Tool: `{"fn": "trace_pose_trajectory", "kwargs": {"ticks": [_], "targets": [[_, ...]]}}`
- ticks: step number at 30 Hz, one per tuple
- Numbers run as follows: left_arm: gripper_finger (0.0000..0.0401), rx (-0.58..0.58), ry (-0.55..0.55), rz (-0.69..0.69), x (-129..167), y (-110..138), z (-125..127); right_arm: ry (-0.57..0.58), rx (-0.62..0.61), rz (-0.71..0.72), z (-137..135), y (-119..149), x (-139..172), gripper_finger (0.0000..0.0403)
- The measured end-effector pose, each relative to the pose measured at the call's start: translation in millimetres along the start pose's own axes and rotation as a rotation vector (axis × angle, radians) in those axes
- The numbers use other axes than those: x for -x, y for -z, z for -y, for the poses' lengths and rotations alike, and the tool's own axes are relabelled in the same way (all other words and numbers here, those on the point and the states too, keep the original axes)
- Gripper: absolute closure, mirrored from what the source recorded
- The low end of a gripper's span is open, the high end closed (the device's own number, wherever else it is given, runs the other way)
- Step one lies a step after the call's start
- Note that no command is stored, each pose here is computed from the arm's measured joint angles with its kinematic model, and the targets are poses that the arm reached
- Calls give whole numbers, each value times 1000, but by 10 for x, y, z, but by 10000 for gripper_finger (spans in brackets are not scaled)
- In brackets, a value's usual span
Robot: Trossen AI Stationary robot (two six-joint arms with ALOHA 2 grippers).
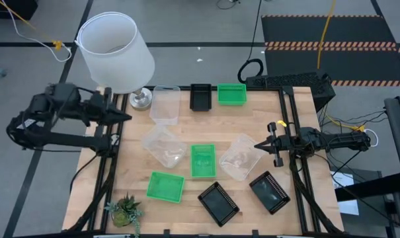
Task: Stack baskets by color
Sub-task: Stack the bottom left transparent bin on the top transparent bin
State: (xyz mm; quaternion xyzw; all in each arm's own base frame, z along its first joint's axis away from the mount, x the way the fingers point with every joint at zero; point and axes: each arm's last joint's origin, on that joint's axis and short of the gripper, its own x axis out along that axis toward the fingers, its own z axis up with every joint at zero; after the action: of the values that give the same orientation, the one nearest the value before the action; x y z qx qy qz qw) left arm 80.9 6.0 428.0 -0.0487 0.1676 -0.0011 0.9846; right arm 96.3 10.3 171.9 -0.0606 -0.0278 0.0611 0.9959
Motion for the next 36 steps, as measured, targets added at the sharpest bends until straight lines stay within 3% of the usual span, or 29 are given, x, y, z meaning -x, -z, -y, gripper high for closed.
{"fn": "trace_pose_trajectory", "kwargs": {"ticks": [4, 8, 16, 19, 22, 27, 36], "targets": [[395, 47, 59, -34, -215, 131, 31, 0, -53, 0, 0, 0, 0, 401], [397, -2, 116, -17, -494, 291, 95, 0, -150, 0, 0, 0, 0, 401], [391, -109, 50, -22, -1047, 723, 169, -3, -380, 88, 11, -84, 3, 401], [394, -168, 41, 19, -1075, 636, 183, -6, -397, 133, 18, -136, 7, 401], [398, -183, 42, 30, -1071, 583, 192, -2, -387, 90, 16, -121, -10, 401], [386, -186, 28, 32, -1071, 581, 188, -3, -351, 147, 78, -628, 32, 401], [380, -177, 25, 27, -1080, 583, 188, 7, -290, -11, 167, -1317, -81, 401]]}}
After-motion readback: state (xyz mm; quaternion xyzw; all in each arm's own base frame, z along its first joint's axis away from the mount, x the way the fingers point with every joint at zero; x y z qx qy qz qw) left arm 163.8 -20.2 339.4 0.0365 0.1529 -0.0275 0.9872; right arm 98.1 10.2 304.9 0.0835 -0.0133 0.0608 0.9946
